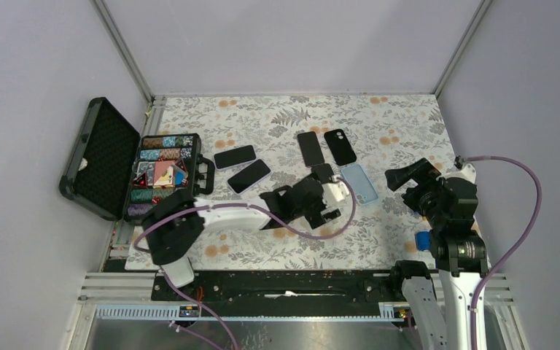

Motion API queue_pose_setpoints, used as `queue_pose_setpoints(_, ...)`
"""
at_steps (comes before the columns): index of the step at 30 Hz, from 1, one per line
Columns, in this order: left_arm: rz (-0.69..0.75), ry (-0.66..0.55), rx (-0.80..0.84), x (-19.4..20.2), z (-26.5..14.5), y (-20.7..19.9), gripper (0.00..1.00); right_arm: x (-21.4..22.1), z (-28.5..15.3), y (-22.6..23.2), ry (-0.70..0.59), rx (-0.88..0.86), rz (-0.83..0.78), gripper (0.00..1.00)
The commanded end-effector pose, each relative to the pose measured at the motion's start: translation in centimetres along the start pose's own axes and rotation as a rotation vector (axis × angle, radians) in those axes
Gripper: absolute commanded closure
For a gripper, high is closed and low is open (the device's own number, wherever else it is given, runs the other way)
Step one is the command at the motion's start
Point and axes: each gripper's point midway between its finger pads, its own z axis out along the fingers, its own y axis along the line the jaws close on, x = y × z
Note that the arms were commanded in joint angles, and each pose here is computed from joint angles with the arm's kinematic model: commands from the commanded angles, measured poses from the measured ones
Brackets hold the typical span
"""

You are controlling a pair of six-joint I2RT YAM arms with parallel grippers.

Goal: Take the phone out of the phone case
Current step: Place the phone at the center of the board, then pick up the phone at the center of the board.

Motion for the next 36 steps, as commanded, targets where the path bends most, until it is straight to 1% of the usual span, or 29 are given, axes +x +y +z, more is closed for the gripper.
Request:
queue_pose_setpoints(1,-0.202,-0.14,-0.059,-4.2,-3.9,4.7,0.01,-0.6,1.3,0.7,0.008,-0.02,-0.039,0.0)
queue_pose_setpoints(5,-0.367,-0.152,-0.11,-3.0,-5.9,10.0,0.01,0.8,2.7,0.6,0.074,-0.042,-0.037,0.0)
queue_pose_setpoints(7,-0.482,-0.124,-0.17,-1.0,-6.4,13.9,0.01,1.0,3.3,0.5,0.085,-0.045,-0.041,0.0)
queue_pose_setpoints(9,-0.579,-0.076,-0.198,1.3,-6.5,16.3,0.01,1.3,3.6,0.5,0.1,-0.052,-0.044,0.0)
queue_pose_setpoints(13,-0.752,-0.03,-0.228,4.9,-6.5,20.3,0.01,1.5,3.9,1.1,0.11,-0.091,-0.049,0.0)
queue_pose_setpoints(15,-0.84,-0.03,-0.24,6.6,-6.6,22.1,0.01,1.7,4.1,1.1,0.114,-0.1,-0.045,0.0)
queue_pose_setpoints(19,-0.974,-0.001,-0.278,10.4,-6.2,25.3,0.01,2.1,4.3,1.0,0.12,-0.109,-0.036,0.0)
queue_pose_setpoints(23,-1.126,0.029,-0.224,13.4,-4.6,26.0,0.01,2.5,4.1,0.6,0.118,-0.103,-0.029,0.0)
queue_pose_setpoints(25,-1.14,0.037,-0.21,14.0,-4.2,25.6,0.01,2.5,3.7,0.4,0.11,-0.098,-0.036,0.0)
queue_pose_setpoints(29,-1.157,0.035,-0.23,14.8,-4.1,25.1,0.01,2.3,3.2,0.2,0.086,-0.095,-0.048,0.0)
queue_pose_setpoints(32,-1.163,0.052,-0.261,15.5,-4.3,25.1,0.01,2.5,3.2,0.2,0.091,-0.097,-0.043,0.0)
queue_pose_setpoints(36,-1.171,0.043,-0.272,15.5,-4.9,24.6,0.01,2.6,3.2,0.1,0.093,-0.098,-0.04,0.0)
